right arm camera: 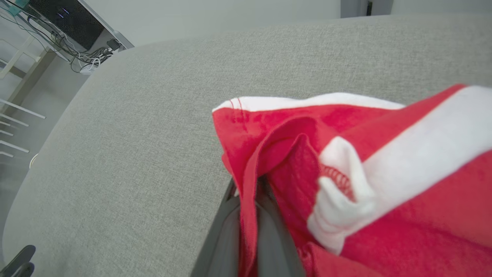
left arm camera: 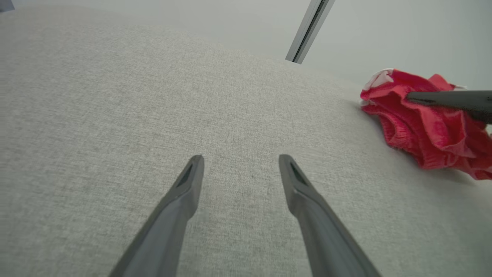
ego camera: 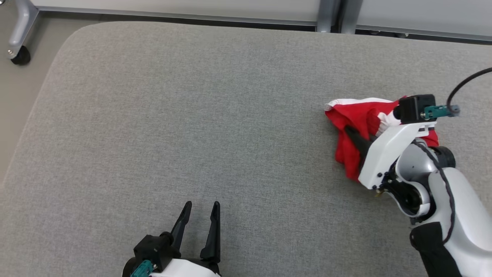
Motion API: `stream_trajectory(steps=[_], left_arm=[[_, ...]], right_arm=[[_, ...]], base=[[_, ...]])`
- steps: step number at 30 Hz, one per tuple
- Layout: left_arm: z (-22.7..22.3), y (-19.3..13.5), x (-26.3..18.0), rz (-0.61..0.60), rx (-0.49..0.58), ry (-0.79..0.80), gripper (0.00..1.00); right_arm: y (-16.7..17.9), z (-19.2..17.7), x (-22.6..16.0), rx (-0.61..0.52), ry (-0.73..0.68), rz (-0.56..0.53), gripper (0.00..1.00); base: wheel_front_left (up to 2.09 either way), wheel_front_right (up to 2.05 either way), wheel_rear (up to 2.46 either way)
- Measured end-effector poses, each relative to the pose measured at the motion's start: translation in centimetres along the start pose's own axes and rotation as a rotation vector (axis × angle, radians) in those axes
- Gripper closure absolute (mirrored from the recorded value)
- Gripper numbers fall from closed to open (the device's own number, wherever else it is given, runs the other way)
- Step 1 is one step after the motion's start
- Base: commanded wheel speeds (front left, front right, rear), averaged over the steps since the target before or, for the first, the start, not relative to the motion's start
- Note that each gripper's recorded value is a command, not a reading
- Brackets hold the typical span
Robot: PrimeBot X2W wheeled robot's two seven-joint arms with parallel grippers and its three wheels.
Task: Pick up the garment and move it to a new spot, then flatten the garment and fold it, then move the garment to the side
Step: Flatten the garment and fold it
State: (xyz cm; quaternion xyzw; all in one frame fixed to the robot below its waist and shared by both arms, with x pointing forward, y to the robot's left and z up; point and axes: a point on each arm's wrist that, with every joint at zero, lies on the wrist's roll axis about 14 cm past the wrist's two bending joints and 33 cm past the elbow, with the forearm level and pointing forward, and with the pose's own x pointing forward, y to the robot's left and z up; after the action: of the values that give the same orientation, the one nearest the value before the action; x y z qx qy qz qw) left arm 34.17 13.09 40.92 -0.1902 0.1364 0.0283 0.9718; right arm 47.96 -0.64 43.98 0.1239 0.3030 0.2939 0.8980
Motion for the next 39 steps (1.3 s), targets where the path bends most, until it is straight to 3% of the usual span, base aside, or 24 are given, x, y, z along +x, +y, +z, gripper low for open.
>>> stream_trajectory(steps=[1,2,3,9,13,17,23,24,26,27,39], left_arm=[[0.0,0.1,-0.1,0.005,0.0,0.0,0.0],[0.0,0.2,-0.1,0.007,-0.001,-0.001,0.0],[0.1,0.2,-0.2,0.009,-0.003,-0.004,0.0],[0.2,-0.2,-0.6,-0.002,-0.007,-0.01,0.0],[0.2,-0.5,-1.1,-0.015,-0.007,-0.014,0.0],[0.9,-1.0,-1.6,-0.041,0.01,-0.045,0.0],[1.7,-1.5,-1.9,-0.07,0.026,-0.076,0.0],[1.9,-1.7,-1.8,-0.077,0.028,-0.079,0.0],[1.8,-2.0,-1.6,-0.089,0.028,-0.077,0.0],[1.7,-2.1,-1.5,-0.094,0.028,-0.071,0.0],[0.8,-1.9,1.4,-0.074,0.026,-0.026,0.0]], right_arm=[[0.3,-0.2,0.3,0.002,0.002,0.005,0.74],[0.5,-0.3,0.4,0.0,0.003,0.007,0.44],[0.8,-0.4,0.4,-0.006,0.0,0.01,0.0],[2.2,2.3,-1.5,-0.039,-0.181,0.023,0.0],[2.6,3.9,-4.8,-0.129,-0.325,0.015,0.0],[0.4,4.2,-9.2,-0.274,-0.425,-0.074,0.0],[-3.5,2.9,-13.8,-0.348,-0.492,-0.224,0.0],[-4.3,2.6,-14.3,-0.346,-0.496,-0.249,0.44],[-5.5,1.8,-14.4,-0.329,-0.492,-0.281,0.9],[-6.0,1.3,-14.2,-0.323,-0.479,-0.292,1.0],[-8.3,0.5,-5.8,-0.278,-0.363,-0.249,1.0]], base=[[0.0,0.0,0.0],[0.0,0.0,0.0],[0.0,0.0,0.0],[0.0,0.0,0.0],[0.0,0.0,0.0],[0.0,0.0,0.0],[0.0,0.0,0.0],[0.0,0.0,0.0],[0.0,0.0,0.0],[0.0,0.0,0.0],[0.0,0.0,0.0]])
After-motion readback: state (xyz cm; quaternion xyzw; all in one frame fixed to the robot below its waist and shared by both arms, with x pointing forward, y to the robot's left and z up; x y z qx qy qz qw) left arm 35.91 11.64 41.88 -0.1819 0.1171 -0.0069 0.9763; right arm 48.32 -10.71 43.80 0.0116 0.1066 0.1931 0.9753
